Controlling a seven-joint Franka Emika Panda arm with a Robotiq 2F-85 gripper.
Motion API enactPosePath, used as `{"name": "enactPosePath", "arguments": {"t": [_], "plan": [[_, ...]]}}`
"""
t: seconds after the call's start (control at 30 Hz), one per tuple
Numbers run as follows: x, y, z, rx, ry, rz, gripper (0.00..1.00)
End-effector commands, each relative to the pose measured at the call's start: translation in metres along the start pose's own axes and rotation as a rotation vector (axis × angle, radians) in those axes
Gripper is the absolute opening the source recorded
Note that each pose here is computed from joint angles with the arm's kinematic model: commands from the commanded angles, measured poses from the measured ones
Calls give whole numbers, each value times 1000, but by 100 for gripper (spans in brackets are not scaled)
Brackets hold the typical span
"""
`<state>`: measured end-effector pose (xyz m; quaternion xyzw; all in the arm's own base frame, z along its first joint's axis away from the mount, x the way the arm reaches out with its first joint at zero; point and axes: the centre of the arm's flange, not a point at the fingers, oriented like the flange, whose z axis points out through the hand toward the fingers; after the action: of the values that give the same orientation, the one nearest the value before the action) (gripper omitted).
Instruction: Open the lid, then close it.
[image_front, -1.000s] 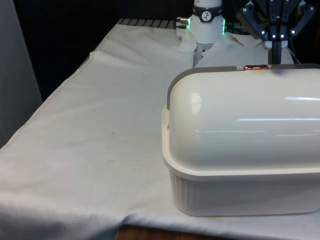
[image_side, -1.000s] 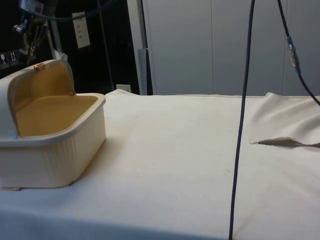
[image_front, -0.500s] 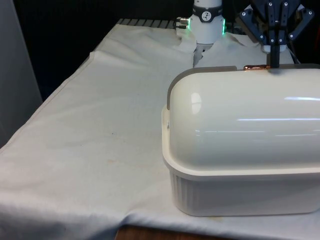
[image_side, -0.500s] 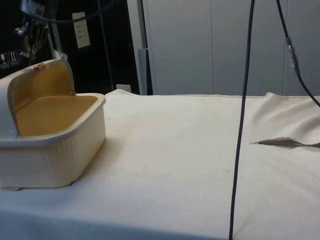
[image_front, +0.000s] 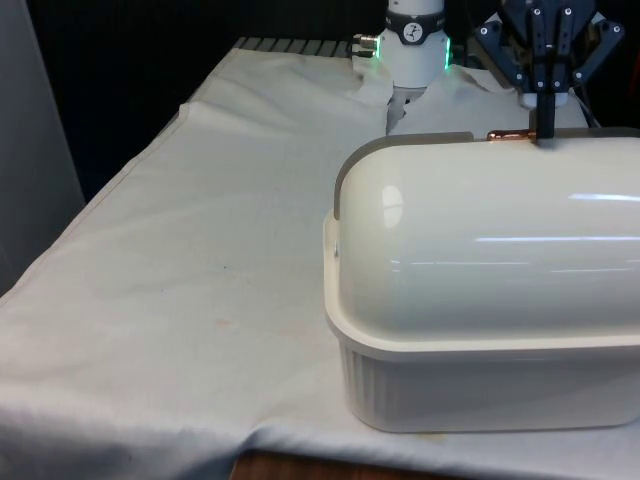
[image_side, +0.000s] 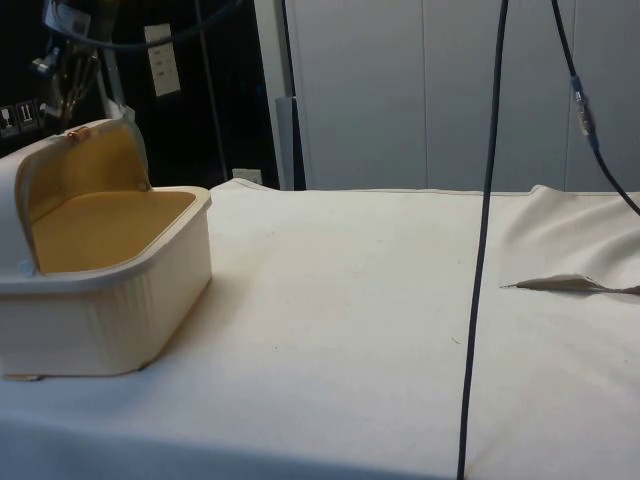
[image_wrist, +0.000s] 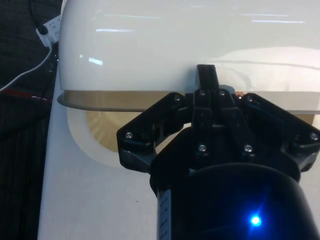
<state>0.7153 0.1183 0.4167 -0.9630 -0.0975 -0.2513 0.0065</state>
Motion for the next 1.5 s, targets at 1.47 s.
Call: {"name": "enactPosePath", "arguments": {"t": [1.47], "plan": [[-20, 5, 4, 12, -231, 0, 0]]}}
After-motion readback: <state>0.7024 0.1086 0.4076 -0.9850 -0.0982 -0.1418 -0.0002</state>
